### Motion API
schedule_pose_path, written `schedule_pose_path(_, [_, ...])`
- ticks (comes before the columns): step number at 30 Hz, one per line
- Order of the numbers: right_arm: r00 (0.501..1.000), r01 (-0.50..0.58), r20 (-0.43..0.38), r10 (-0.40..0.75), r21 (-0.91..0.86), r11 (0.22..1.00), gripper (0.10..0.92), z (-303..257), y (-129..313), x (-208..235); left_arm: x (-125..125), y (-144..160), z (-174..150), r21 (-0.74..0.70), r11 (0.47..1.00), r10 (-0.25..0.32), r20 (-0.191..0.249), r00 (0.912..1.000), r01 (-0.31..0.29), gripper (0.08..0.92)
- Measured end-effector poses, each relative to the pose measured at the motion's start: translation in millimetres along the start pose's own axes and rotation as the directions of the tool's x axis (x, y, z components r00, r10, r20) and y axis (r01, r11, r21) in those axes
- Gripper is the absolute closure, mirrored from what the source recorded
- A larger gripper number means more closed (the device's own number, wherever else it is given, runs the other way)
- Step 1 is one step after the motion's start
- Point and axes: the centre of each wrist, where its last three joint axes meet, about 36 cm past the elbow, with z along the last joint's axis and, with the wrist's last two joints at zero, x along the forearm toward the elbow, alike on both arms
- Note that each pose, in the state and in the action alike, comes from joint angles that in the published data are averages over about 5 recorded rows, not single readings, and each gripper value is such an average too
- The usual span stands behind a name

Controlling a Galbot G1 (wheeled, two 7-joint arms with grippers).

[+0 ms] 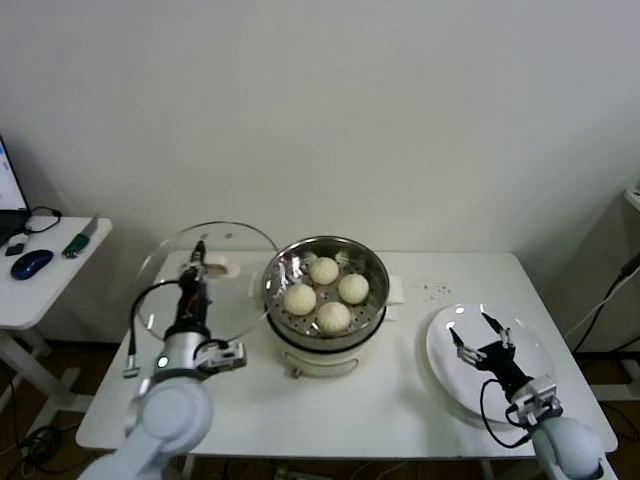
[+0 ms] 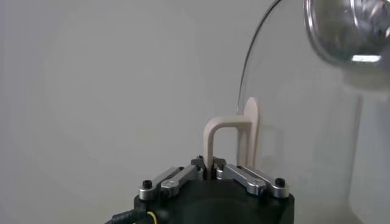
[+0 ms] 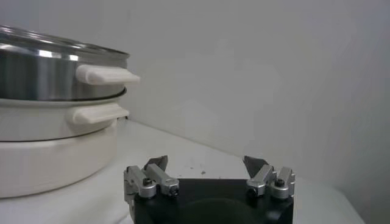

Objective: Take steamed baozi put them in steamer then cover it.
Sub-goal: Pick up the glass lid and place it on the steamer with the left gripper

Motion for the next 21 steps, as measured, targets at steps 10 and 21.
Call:
schedule_pose_path(10, [1.000, -0.019, -0.007, 0.019, 0.006, 1.000, 0.200, 5, 1, 4, -16, 2, -70, 0.023, 1.000, 0.011, 0.073, 0.9973, -0.013, 0.850])
schedule_pose_path(21, [0.999, -0.042, -0.017, 0.043, 0.008, 0.999, 0.200, 14, -3, 16, -16, -10, -132, 0.045, 0.997, 0.053, 0.123, 0.9910, -0.059, 0.850])
